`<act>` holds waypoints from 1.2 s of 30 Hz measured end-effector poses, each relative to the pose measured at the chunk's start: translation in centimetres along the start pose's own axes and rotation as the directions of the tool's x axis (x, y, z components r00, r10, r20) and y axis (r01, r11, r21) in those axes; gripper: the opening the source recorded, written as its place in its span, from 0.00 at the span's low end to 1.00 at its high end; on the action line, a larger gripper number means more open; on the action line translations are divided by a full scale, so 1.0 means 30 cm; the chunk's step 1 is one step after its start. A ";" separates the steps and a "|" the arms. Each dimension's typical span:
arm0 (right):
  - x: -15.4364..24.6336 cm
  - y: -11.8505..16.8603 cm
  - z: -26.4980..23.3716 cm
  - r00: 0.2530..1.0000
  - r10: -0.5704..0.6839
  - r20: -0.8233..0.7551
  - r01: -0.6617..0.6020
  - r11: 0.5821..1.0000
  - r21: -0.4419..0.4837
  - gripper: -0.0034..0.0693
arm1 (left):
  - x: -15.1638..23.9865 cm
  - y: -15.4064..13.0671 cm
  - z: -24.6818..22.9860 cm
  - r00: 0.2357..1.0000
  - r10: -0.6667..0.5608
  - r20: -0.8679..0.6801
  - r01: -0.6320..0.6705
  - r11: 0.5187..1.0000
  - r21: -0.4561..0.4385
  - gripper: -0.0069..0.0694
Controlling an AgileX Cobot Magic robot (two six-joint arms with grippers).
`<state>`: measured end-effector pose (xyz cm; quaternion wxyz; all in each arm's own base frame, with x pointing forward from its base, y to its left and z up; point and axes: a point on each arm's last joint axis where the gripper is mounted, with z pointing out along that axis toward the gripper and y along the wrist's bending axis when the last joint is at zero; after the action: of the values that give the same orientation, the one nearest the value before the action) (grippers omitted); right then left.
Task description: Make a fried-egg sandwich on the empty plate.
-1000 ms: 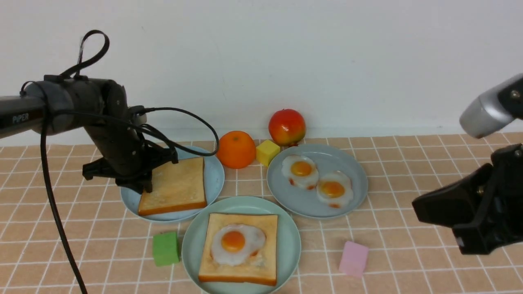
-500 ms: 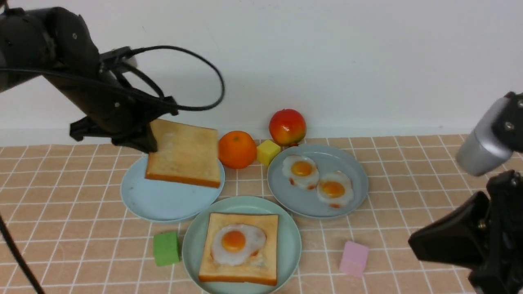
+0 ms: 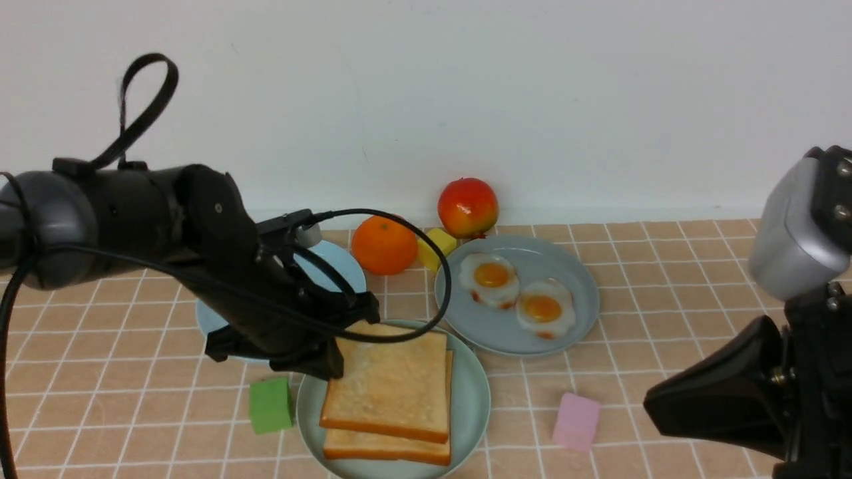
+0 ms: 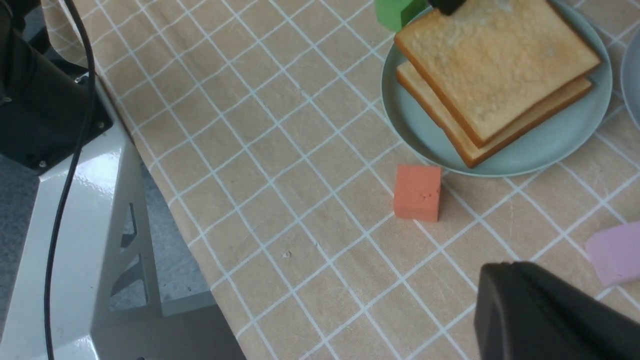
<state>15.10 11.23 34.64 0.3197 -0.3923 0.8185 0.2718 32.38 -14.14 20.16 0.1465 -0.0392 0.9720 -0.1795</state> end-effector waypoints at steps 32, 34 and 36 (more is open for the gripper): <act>0.095 0.088 -0.064 0.986 -0.003 0.167 0.005 1.000 -0.009 0.09 | 0.048 -0.017 -0.187 1.000 -0.003 -0.006 0.003 0.999 -0.038 0.56; 0.148 0.109 -0.078 0.976 -0.013 0.218 0.009 1.000 0.018 0.10 | 0.079 -0.038 -0.270 1.000 0.006 0.023 -0.005 1.000 -0.023 0.56; 0.205 0.127 -0.090 0.963 -0.024 0.270 0.009 0.998 0.054 0.10 | 0.121 -0.064 -0.344 0.998 0.034 0.050 -0.034 0.999 0.004 0.55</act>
<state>8.16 8.54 32.60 0.4408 -0.3498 0.7709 0.2984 25.89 -12.92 29.08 0.1736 -0.0268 0.9682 -0.1783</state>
